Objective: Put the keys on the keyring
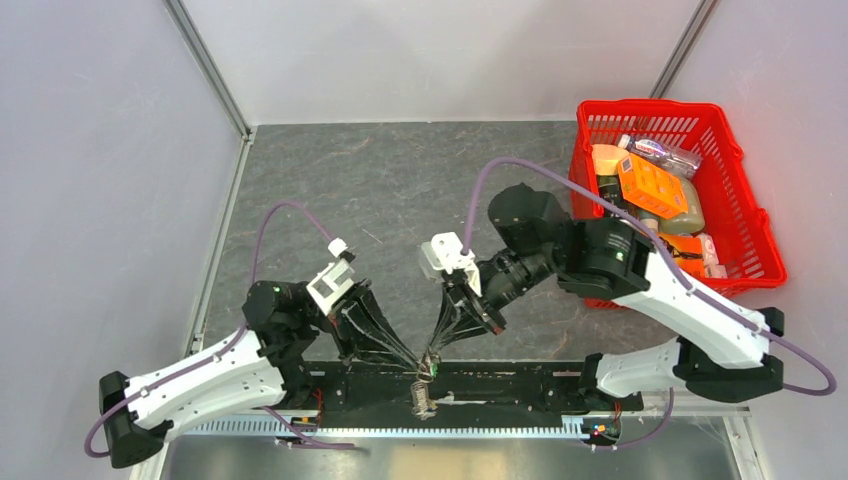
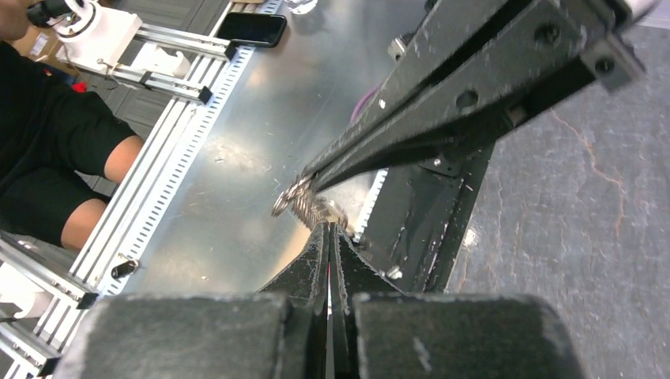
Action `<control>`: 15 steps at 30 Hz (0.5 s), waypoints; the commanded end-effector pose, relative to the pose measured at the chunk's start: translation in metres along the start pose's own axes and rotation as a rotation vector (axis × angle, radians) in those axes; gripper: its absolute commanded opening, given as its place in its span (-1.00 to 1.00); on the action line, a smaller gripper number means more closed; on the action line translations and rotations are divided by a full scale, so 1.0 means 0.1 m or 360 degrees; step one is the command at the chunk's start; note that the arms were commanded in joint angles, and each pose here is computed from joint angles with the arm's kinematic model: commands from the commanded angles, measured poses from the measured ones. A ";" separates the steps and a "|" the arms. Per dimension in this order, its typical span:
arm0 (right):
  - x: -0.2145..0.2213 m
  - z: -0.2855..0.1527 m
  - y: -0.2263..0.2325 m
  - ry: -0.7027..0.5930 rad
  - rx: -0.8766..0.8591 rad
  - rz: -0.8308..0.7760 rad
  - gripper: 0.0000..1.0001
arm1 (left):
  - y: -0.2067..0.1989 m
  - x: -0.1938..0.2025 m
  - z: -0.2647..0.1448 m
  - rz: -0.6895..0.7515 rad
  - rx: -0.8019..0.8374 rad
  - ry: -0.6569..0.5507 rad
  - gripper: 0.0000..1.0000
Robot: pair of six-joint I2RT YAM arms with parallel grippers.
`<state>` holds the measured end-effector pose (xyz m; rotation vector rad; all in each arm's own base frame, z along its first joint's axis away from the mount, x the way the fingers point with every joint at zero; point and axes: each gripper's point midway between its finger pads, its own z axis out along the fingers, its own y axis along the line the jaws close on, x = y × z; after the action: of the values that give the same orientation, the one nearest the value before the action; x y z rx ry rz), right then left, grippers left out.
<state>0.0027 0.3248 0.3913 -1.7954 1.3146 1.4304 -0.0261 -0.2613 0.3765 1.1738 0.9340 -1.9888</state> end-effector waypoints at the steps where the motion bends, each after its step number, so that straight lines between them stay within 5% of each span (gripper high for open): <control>1: -0.06 -0.15 0.04 -0.0068 0.0148 0.0006 -1.00 | -0.01 -0.22 -0.02 0.0159 -0.0118 -0.0098 -0.96; 15: -0.30 -0.24 -0.20 -0.0307 0.0467 0.0307 -1.00 | 0.36 -0.32 -0.34 0.0305 -0.0650 -0.0304 -0.96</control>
<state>0.0215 0.3116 0.4075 -1.4695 1.4979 1.3643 0.0007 -0.2443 0.3899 0.9066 0.9801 -1.7877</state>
